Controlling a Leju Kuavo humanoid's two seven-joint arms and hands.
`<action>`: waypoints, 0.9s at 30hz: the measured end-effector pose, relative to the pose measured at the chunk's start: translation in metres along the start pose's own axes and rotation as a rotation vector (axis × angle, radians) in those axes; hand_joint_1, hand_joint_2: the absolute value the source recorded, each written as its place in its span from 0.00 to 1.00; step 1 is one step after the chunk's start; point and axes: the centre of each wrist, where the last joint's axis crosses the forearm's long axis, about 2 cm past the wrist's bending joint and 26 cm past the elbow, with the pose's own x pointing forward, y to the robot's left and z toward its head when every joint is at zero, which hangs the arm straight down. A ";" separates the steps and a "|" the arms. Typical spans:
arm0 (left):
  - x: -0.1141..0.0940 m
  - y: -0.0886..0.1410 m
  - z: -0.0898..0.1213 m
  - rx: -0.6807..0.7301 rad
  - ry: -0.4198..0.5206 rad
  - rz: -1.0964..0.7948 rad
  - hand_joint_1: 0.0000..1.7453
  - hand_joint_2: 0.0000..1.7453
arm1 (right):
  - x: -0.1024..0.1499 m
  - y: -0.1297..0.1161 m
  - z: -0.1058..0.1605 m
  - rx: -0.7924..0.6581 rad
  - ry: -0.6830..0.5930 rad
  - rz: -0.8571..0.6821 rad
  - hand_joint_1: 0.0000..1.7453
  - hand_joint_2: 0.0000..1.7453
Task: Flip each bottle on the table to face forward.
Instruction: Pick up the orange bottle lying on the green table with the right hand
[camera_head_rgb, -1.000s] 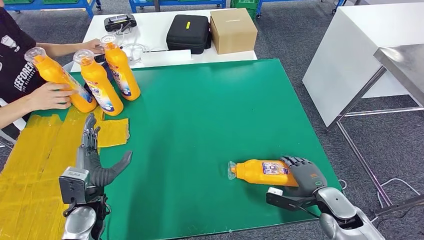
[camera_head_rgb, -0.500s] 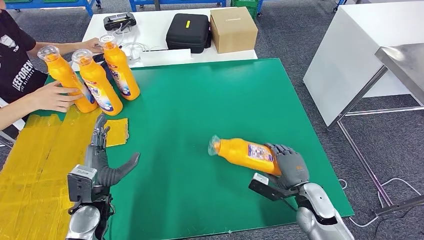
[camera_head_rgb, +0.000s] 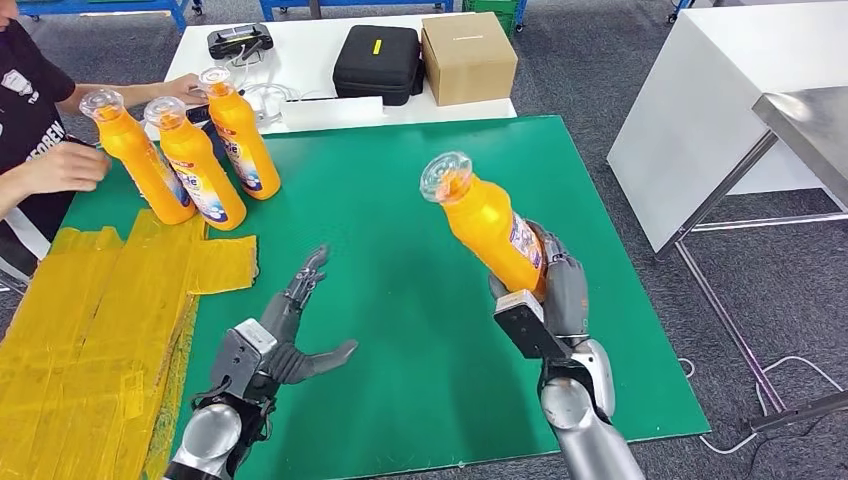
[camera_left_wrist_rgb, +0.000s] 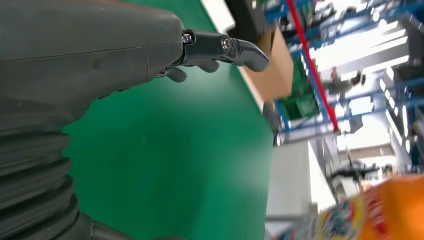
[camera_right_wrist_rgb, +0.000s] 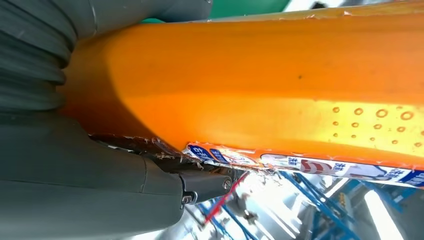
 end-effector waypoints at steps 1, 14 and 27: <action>-0.001 -0.001 -0.002 -0.011 0.003 0.005 0.00 1.00 | 0.002 0.003 -0.002 0.000 0.000 -0.024 1.00 1.00; -0.008 0.000 -0.019 -0.058 0.041 0.024 0.00 1.00 | 0.025 0.044 -0.015 0.111 -0.009 -0.179 1.00 1.00; -0.008 0.001 -0.024 -0.077 0.036 0.062 0.00 1.00 | 0.032 0.064 -0.015 0.230 -0.027 -0.269 1.00 1.00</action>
